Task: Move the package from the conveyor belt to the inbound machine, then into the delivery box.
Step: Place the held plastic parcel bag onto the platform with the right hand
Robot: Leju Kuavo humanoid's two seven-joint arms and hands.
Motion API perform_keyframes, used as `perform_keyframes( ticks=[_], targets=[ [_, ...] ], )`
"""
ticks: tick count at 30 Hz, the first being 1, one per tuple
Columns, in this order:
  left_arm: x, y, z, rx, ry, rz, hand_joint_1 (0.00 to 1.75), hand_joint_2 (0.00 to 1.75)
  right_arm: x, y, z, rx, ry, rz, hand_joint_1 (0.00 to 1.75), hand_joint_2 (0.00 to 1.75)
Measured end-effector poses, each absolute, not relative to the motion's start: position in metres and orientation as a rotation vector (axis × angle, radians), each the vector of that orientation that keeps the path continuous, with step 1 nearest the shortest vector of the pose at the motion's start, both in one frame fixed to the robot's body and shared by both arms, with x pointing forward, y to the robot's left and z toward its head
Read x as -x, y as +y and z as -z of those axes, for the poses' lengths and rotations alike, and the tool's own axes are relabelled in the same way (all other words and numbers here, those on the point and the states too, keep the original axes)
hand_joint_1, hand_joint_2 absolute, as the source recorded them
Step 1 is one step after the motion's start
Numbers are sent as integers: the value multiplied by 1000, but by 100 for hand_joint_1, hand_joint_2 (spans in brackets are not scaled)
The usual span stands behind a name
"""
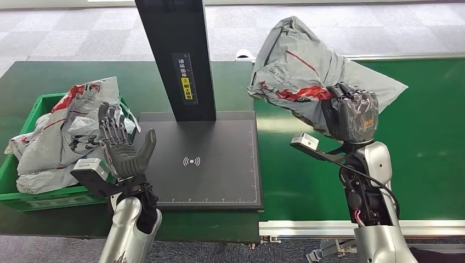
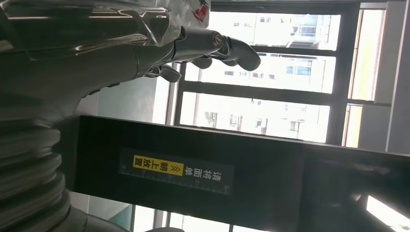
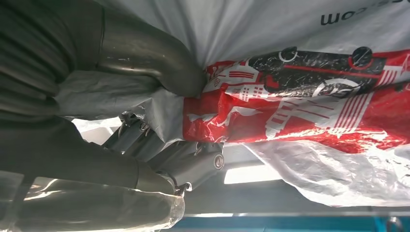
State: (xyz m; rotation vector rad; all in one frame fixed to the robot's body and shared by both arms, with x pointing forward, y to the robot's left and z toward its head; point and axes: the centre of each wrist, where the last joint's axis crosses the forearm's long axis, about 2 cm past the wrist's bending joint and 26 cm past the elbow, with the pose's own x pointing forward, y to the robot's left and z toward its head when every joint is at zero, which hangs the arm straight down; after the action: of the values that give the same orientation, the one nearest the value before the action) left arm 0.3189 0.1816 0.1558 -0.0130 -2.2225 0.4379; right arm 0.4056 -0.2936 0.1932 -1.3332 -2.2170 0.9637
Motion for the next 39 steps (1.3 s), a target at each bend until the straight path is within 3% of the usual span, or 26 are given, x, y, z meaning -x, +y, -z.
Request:
perform_keyframes(
  ticks=[19, 25, 30, 34, 39],
  targets=[
    [-319, 182, -159, 5, -2233, -442, 0, 175, -399, -285, -201, 1356, -2279, -927, 175, 175],
    [-321, 181, -163, 0, -2259, -412, 0, 175, -388, -266, -205, 1394, -2388, -1125, 175, 175],
    [-325, 179, -170, 32, -2281, -400, 0, 175, -387, -229, -187, 1249, -2400, -1379, 175, 175],
    [-330, 173, -175, 60, -2296, -372, 0, 175, -395, -194, -154, 846, -2138, -1788, 175, 175],
    [-333, 169, -176, 58, -2291, -371, 0, 175, -394, -168, -134, 576, -1854, -2015, 175, 175]
  ],
)
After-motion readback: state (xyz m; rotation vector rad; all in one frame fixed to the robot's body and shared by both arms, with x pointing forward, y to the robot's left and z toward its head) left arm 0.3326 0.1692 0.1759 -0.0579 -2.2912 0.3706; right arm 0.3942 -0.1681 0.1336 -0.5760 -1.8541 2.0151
